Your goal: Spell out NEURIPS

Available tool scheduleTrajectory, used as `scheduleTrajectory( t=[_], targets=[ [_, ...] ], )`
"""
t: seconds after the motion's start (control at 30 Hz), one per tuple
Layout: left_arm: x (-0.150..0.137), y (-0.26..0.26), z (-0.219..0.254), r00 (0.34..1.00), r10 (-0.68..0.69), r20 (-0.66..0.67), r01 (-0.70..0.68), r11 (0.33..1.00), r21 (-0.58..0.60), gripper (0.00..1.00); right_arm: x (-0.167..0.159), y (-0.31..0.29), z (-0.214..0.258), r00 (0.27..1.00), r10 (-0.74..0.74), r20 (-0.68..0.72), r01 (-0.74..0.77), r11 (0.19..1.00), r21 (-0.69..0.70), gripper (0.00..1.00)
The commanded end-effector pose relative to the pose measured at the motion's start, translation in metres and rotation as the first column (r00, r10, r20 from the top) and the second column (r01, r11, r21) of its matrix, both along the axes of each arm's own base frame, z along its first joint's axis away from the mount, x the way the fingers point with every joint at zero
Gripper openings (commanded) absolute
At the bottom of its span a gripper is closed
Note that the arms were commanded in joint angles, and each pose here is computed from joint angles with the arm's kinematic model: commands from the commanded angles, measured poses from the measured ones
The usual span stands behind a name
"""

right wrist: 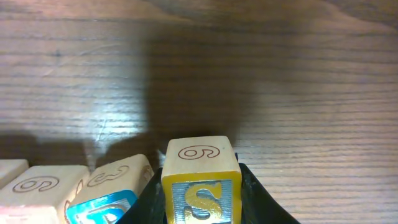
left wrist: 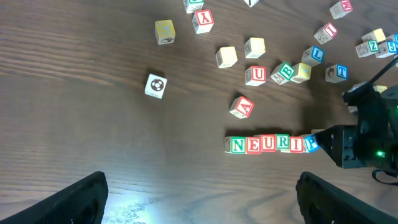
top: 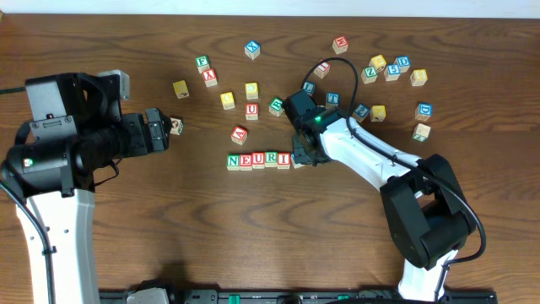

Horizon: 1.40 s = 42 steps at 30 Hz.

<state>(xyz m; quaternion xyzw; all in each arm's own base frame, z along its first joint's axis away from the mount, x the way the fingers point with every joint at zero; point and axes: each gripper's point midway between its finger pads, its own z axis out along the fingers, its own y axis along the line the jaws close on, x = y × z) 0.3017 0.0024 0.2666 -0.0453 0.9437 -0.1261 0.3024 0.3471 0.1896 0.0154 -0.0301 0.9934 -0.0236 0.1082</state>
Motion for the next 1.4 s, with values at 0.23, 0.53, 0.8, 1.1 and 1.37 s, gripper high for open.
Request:
scheduleTrajectory(
  t=[0.23, 0.53, 0.8, 1.1, 1.37],
  targets=[
    [0.000, 0.000, 0.007, 1.000, -0.008, 0.021, 0.008, 1.000, 0.004, 0.95, -0.011, -0.004, 0.005, 0.999, 0.015, -0.035, -0.015, 1.000, -0.006, 0.18],
    [0.000, 0.000, 0.007, 1.000, -0.008, 0.021, 0.008, 1.000, 0.004, 0.95, -0.012, 0.002, 0.005, 0.999, 0.014, -0.046, -0.013, 1.000, 0.028, 0.18],
    [0.000, 0.000, 0.007, 1.000, -0.008, 0.021, 0.008, 1.000, 0.004, 0.95, -0.013, 0.003, 0.004, 0.999, 0.016, -0.052, -0.015, 0.999, 0.037, 0.19],
    [0.000, 0.000, 0.007, 1.000, -0.008, 0.021, 0.008, 1.000, 0.004, 0.95, -0.010, 0.005, 0.005, 0.999, 0.017, -0.038, -0.015, 0.999, 0.042, 0.20],
    [0.000, 0.000, 0.007, 1.000, -0.008, 0.021, 0.008, 1.000, 0.004, 0.95, -0.007, -0.008, 0.006, 1.000, 0.003, -0.014, -0.003, 1.000, -0.029, 0.20]
  ],
)
